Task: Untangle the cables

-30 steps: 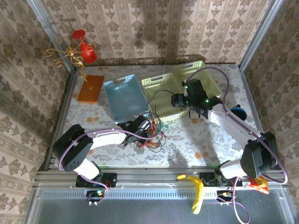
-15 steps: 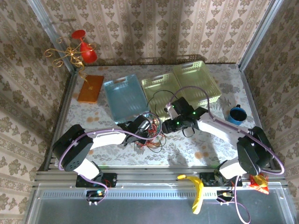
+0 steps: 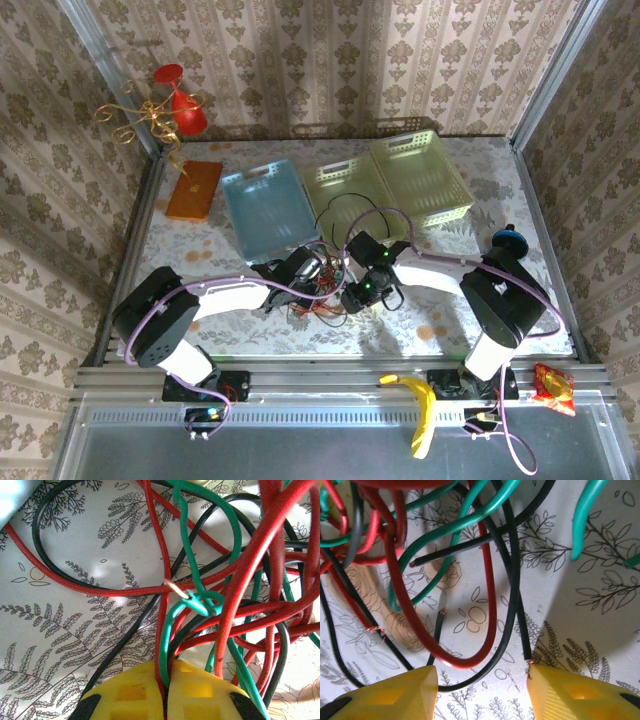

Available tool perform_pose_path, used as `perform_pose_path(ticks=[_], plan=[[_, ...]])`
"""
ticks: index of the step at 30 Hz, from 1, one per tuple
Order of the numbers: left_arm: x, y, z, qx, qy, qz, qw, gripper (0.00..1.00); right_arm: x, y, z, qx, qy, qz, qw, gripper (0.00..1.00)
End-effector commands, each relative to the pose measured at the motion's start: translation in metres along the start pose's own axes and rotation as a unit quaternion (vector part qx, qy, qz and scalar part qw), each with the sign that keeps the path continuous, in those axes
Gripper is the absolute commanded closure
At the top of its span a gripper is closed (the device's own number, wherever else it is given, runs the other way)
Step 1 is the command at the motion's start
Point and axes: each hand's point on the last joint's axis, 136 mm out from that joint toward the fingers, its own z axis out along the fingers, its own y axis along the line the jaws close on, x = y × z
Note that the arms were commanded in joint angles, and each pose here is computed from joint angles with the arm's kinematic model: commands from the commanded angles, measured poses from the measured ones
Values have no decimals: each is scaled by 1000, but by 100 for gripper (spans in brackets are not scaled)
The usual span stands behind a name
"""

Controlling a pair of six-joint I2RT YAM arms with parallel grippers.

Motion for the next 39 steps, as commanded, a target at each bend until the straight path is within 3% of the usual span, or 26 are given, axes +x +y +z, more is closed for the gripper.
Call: perform_pose_path(ticks=[1,5,9,12,18,24,32,39], plan=[[16,-2,0,9,26,0,1000,100,5,-9,8,42,22,-12,999,49],[17,-1,-2,7,27,2,1000,100,6,-32,11,116,18,11,993,70],[19,1,-3,3,32,7,999,100,17,-46,12,146,21,36,988,90],[22,4,-4,0,36,6,999,100,19,-56,4,164,6,57,985,100],[22,9,-6,0,34,-2,999,100,16,-92,-38,204,-62,153,965,100],[24,12,-6,-1,36,-7,999,100,26,-135,-87,225,-124,269,928,100],[29,12,-3,0,37,-13,999,93,54,-185,-148,245,-227,421,844,100],[30,13,-2,0,38,-13,999,96,80,-212,-226,298,-326,482,757,100]])
